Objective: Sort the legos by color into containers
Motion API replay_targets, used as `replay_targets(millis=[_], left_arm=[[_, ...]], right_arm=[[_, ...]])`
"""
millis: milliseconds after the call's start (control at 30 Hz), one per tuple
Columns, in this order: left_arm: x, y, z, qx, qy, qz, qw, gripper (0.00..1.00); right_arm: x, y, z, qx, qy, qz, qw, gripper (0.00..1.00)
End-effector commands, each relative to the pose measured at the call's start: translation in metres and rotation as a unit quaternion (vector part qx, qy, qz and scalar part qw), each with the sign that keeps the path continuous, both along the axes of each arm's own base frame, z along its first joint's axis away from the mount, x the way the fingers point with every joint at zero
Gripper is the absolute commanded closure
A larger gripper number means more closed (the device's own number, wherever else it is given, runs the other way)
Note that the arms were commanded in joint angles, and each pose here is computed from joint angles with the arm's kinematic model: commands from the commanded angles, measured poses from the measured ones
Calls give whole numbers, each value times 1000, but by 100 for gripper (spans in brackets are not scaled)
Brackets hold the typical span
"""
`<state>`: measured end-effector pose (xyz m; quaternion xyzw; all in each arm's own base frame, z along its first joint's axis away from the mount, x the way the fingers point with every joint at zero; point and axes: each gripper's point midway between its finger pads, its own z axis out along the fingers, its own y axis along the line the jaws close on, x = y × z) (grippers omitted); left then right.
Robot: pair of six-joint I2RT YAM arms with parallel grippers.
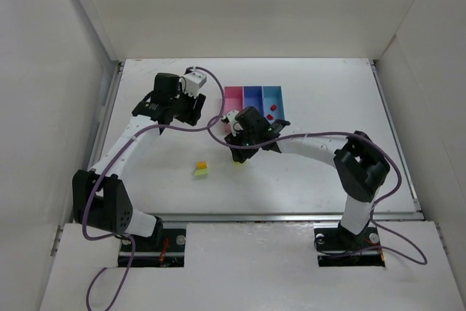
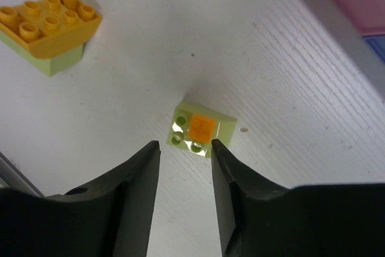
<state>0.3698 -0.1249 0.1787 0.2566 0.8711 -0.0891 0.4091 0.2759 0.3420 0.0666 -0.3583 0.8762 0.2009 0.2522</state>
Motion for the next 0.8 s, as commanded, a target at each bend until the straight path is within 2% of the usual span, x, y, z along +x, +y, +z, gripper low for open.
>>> replay_targets(millis=[0,33,433,767], left_arm=[[3,0,9,-4,-18,-3,1000,47],[3,0,9,-4,-18,-3,1000,47],[-1,-4,5,-14,-8,-11,1000,47],[-1,-4,5,-14,-8,-11,1000,47]], right_arm=[[12,16,44,36,-37,13,999,56],[12,16,37,31,-32,13,999,59],[16,11,13,-17,-10,7,1000,58],[18,10,1,-30,-5,4,1000,59]])
